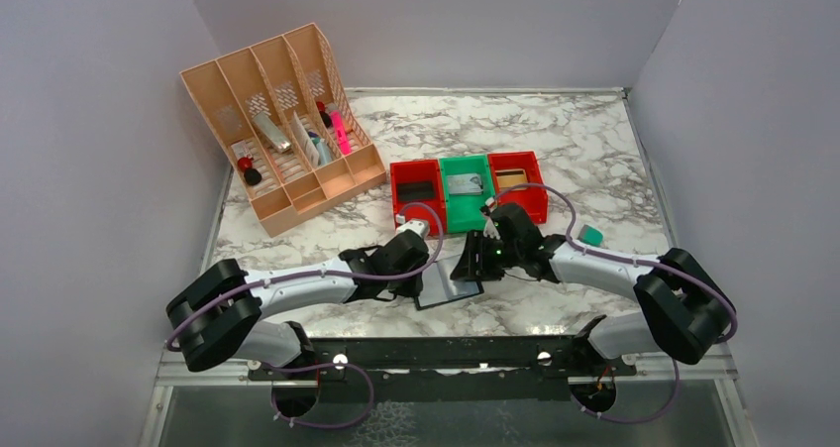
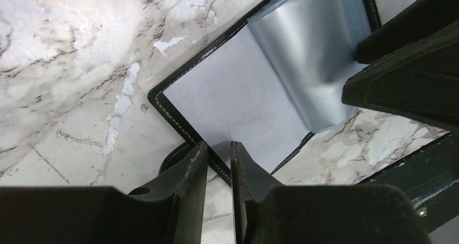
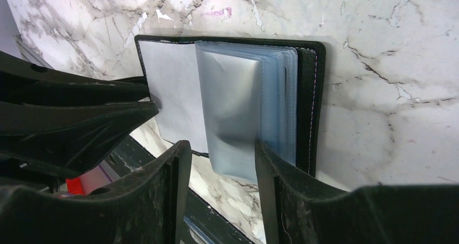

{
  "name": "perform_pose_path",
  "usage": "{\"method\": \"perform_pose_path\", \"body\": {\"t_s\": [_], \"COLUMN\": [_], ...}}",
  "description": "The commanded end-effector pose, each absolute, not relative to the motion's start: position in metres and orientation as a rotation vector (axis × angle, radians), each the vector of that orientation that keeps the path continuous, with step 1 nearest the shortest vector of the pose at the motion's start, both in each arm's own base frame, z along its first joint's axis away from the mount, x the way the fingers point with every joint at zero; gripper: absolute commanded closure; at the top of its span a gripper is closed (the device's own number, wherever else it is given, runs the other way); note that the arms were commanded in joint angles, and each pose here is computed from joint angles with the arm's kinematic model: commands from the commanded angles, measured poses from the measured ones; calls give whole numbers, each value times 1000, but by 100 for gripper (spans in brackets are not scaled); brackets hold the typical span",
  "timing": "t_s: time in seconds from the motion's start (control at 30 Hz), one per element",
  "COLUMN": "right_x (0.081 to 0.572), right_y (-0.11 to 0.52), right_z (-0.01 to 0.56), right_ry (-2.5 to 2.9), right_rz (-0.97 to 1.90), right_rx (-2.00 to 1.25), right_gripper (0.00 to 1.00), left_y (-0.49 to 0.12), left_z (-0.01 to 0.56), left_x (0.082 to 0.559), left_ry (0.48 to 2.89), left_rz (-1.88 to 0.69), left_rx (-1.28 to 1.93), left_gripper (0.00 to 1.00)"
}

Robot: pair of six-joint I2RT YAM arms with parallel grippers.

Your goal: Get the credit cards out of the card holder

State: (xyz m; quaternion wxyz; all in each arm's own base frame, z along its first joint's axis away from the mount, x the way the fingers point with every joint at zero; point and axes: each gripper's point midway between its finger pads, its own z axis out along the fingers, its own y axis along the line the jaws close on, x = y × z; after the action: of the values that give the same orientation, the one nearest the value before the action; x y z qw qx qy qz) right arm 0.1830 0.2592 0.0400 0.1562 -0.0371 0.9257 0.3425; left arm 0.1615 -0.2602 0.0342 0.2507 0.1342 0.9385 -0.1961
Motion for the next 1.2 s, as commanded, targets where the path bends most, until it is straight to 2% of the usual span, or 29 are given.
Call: {"method": "perform_pose_path", "body": {"t_s": [0.0, 0.3, 0.67, 1.0, 1.17], "right_x": [176, 162, 163, 164, 156], "right_y": [251, 284, 307, 315, 324], "right_z": [22, 36, 60, 66, 79], "right_ry": [2724, 2678, 2577, 2548, 2488], "right_rz": [912, 1253, 1476, 1539, 1705], "right_rx": [-109, -128, -192, -228, -263], "right_gripper": [47, 48, 47, 47, 47], "left_y": [-248, -263, -262, -256, -253], "left_z": [26, 5, 12, 19, 24], "left_x": [156, 145, 151, 156, 158], "left_ry": [2567, 2633, 2595, 2553, 2536], "left_rz": [-497, -589, -585, -582, -574], "left_rx": [394, 373, 353, 299, 280], "left_gripper": [75, 87, 88, 88, 89]}}
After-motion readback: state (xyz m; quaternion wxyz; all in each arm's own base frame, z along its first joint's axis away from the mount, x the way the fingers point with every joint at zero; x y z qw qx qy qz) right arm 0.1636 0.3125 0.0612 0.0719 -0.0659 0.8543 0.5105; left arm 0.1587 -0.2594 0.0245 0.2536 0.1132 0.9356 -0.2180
